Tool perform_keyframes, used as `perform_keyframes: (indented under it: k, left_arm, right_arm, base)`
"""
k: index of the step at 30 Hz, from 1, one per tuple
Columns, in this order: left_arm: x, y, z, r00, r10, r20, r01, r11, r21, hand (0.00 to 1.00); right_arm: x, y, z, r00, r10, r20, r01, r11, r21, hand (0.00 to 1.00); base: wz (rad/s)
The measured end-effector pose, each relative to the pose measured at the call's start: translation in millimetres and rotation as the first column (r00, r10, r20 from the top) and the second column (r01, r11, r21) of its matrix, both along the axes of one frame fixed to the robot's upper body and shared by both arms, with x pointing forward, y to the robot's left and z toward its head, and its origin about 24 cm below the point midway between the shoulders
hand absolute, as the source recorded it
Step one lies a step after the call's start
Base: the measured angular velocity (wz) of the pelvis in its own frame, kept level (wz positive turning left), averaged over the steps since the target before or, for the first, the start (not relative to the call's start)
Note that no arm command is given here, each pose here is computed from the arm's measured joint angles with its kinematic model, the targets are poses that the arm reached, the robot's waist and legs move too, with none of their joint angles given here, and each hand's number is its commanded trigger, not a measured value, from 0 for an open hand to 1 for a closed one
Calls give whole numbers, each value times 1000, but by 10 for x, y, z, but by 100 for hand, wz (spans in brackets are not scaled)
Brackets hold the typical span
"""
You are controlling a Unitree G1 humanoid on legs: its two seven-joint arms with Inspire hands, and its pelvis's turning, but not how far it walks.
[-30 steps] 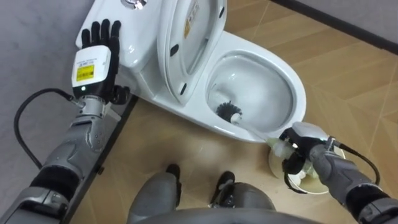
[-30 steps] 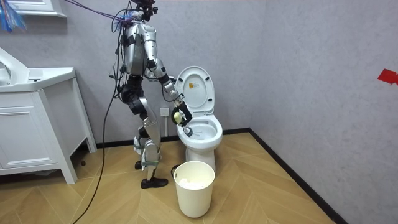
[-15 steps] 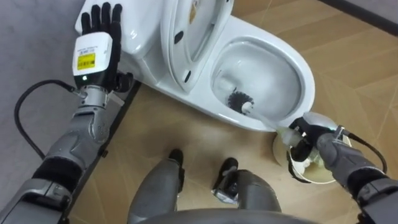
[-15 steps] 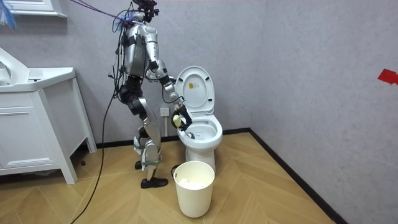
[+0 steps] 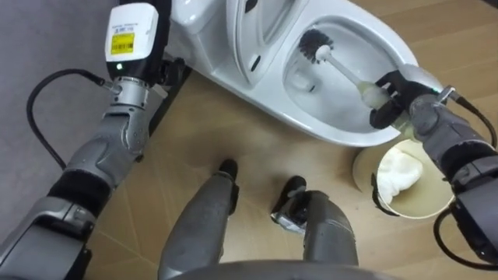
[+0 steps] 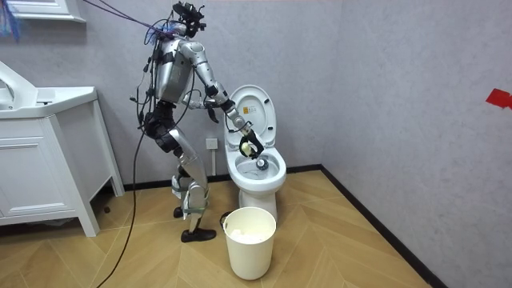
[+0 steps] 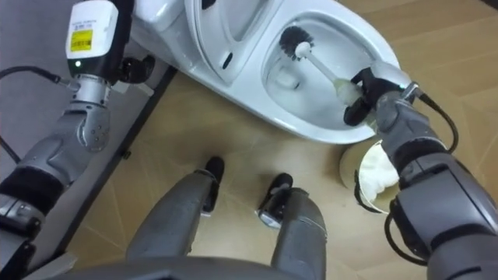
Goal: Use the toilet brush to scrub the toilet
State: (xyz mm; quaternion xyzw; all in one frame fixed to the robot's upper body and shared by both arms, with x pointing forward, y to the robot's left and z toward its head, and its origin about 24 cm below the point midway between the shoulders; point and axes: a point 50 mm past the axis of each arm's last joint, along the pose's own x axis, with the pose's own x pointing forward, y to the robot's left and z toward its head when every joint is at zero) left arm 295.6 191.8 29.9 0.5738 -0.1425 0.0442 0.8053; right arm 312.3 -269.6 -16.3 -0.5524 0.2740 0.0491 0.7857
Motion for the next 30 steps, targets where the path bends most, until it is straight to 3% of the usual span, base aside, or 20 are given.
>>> perform_keyframes:
  k: [12, 18, 22, 30]
  left_arm:
    - [25, -30, 74, 999, -19, 26, 18, 1000, 2, 0]
    - [51, 5, 103, 999, -34, 5, 34, 999, 42, 0]
    - [64, -28, 114, 998, -58, -18, 59, 997, 51, 0]
    - [54, -119, 39, 992, -107, -70, 111, 992, 53, 0]
  right_arm:
    - [170, 7, 199, 1000, -18, 20, 19, 999, -47, 100]
    - [221, 193, 217, 984, 171, -56, -179, 961, -210, 100]
    - [157, 343, 118, 939, 303, -164, -340, 887, -311, 100]
    - [5, 318, -61, 919, 295, -261, -378, 850, -366, 100]
  base:
    - [0]
    - [0]
    - [3]
    - [10]
